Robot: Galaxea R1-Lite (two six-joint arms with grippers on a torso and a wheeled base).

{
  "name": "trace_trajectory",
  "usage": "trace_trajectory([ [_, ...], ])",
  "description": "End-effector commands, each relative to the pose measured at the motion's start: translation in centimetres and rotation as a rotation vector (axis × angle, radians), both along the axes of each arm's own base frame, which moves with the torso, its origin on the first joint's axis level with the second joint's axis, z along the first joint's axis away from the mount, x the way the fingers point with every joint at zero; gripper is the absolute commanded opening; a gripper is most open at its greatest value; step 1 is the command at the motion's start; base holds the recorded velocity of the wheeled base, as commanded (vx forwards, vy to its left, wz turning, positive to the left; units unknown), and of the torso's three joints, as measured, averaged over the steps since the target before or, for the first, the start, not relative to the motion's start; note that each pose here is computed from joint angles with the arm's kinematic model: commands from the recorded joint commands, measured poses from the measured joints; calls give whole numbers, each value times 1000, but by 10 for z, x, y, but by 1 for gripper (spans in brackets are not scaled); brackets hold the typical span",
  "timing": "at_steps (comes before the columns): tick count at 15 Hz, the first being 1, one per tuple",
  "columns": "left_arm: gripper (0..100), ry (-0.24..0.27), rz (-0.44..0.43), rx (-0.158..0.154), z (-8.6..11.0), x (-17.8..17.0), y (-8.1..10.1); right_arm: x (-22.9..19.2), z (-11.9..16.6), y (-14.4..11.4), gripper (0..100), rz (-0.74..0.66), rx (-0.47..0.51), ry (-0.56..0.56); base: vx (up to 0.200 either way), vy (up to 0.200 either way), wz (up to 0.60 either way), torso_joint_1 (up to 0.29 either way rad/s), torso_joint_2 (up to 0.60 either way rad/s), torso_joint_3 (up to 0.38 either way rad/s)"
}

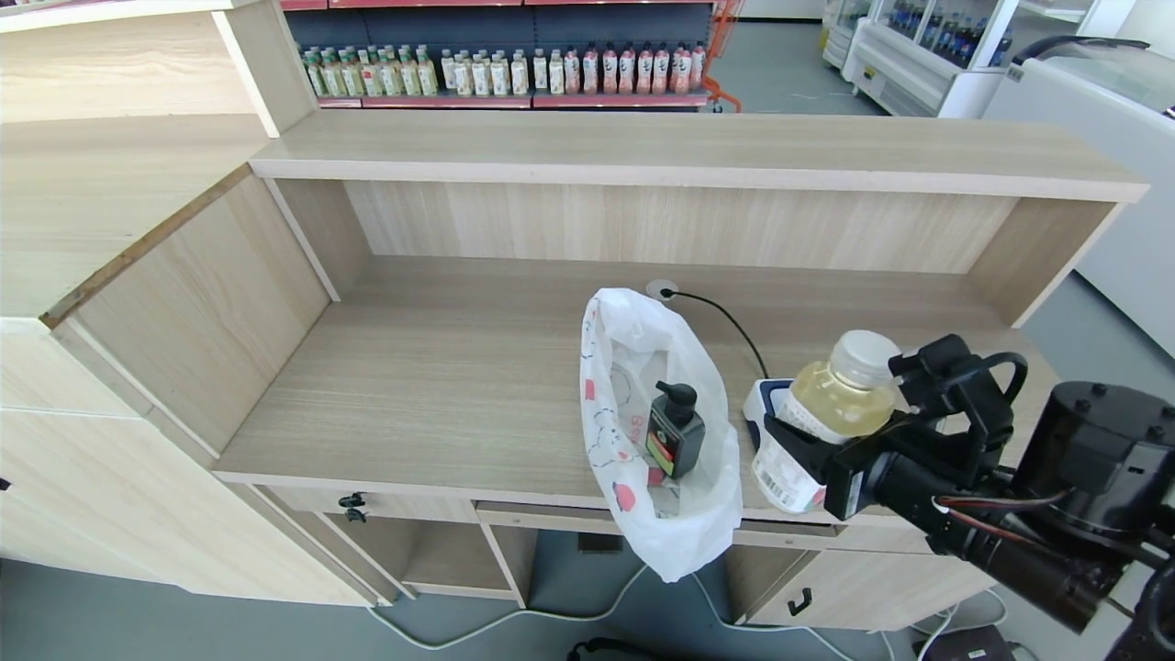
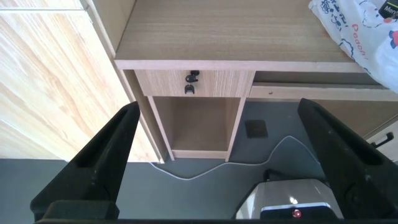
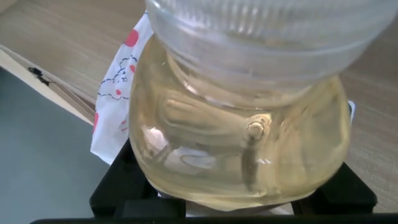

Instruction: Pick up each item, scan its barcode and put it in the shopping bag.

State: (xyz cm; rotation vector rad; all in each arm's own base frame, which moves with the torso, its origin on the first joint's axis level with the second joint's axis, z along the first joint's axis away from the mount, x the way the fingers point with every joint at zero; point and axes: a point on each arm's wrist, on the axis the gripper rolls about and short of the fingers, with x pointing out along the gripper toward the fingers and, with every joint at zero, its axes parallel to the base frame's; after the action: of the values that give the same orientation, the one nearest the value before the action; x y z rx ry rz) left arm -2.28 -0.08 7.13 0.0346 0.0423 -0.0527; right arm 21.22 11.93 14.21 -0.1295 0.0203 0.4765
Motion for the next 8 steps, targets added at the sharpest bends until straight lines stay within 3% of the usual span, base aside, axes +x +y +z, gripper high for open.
trace_trajectory([
  [1,100,0,0,0,0,0,0,16,-23,3,0,-20,-43,36,0,0,0,0,0,0],
  [8,100,0,0,-2,0,0,0,72,-24,-2,0,-126,-28,-111,0,0,0,0,0,0],
])
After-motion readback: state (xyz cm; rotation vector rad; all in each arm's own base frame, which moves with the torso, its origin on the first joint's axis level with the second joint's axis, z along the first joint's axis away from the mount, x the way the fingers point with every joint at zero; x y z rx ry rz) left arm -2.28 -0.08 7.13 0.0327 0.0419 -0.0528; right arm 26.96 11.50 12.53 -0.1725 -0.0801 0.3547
